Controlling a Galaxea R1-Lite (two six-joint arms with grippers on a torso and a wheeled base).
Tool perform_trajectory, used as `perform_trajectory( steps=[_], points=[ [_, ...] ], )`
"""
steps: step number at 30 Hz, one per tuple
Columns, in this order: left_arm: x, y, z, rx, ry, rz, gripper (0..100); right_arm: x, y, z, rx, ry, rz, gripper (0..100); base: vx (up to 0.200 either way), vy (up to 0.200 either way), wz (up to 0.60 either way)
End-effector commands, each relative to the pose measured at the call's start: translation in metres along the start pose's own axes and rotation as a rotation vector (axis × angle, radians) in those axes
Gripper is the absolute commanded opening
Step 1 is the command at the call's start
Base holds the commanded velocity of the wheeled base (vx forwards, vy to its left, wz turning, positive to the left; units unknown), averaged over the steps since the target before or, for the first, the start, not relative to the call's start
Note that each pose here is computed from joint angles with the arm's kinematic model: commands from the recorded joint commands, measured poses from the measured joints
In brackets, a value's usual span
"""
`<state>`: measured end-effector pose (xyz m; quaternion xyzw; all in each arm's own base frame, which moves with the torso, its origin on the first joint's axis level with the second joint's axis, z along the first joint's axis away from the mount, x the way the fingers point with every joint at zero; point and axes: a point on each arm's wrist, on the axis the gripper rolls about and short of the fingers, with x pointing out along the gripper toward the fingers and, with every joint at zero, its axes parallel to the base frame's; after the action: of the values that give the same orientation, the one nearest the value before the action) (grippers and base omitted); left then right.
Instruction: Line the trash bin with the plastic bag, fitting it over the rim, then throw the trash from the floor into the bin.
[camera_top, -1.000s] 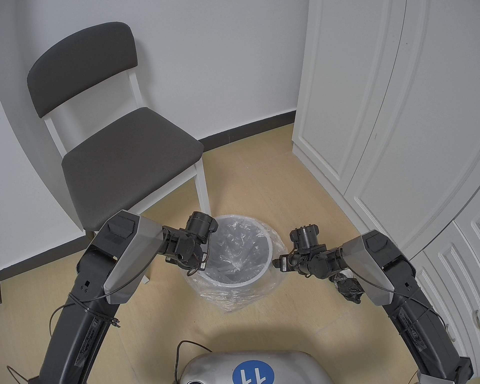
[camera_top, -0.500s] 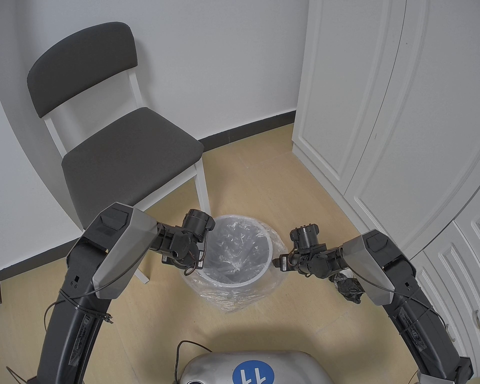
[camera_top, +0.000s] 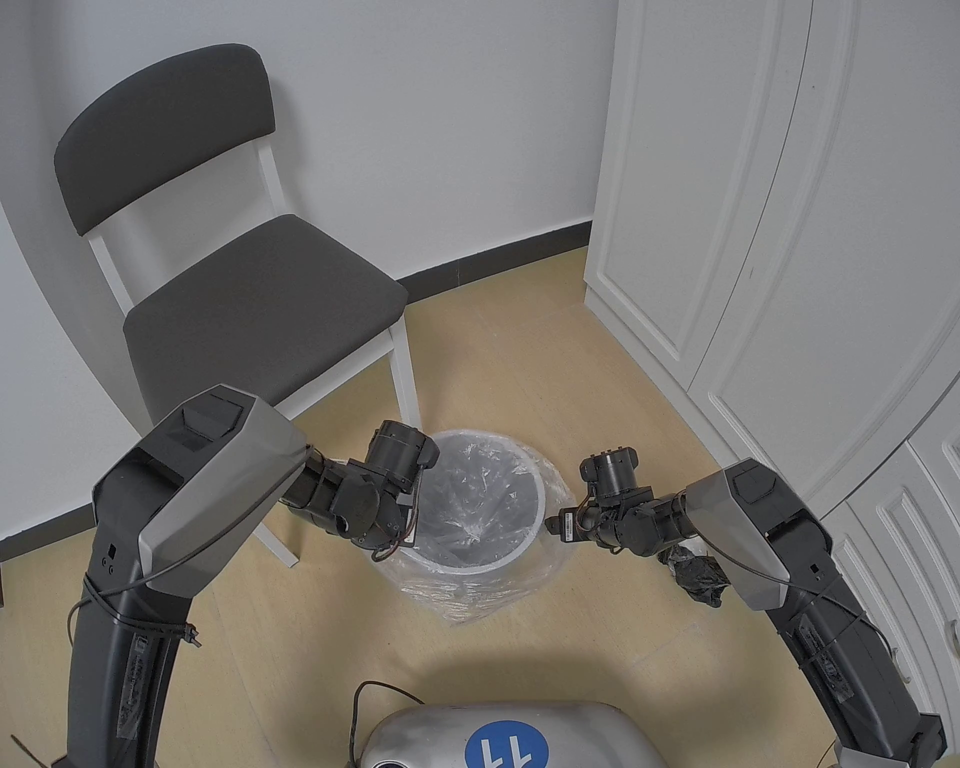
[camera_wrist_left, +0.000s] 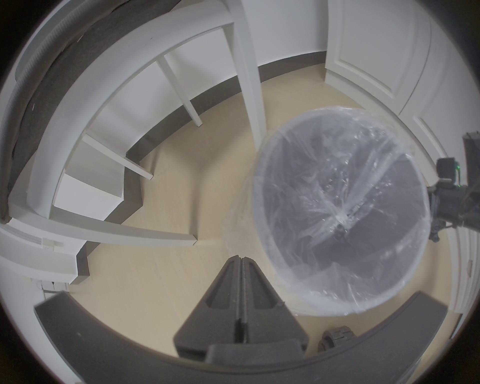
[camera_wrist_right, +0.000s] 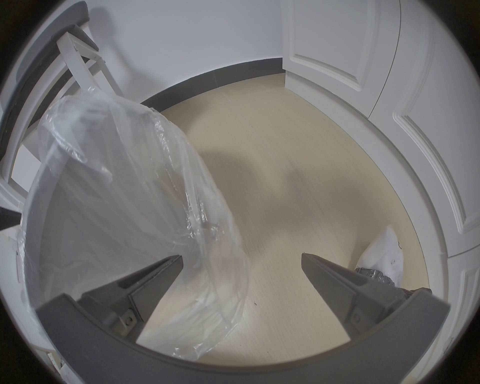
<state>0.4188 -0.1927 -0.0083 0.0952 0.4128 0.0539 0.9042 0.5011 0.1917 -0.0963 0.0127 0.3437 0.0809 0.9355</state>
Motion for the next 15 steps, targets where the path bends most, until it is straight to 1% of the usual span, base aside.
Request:
perform_trajectory(
  steps=[1,8,15],
  points=[
    [-0.014,-0.007,-0.007,0.027,0.001,-0.021,0,-0.001,0.001,0.001,0.0,-0.001,0.001,100,0.0,0.0,0.0],
    [-0.007,-0.015,-0.015,0.046,0.02,-0.037,0,-0.001,0.001,0.002,0.0,-0.002,0.001,100,0.0,0.0,0.0],
    [0.007,-0.015,-0.023,0.054,0.049,-0.027,0,-0.001,0.001,0.002,0.0,-0.002,0.001,100,0.0,0.0,0.0]
  ],
)
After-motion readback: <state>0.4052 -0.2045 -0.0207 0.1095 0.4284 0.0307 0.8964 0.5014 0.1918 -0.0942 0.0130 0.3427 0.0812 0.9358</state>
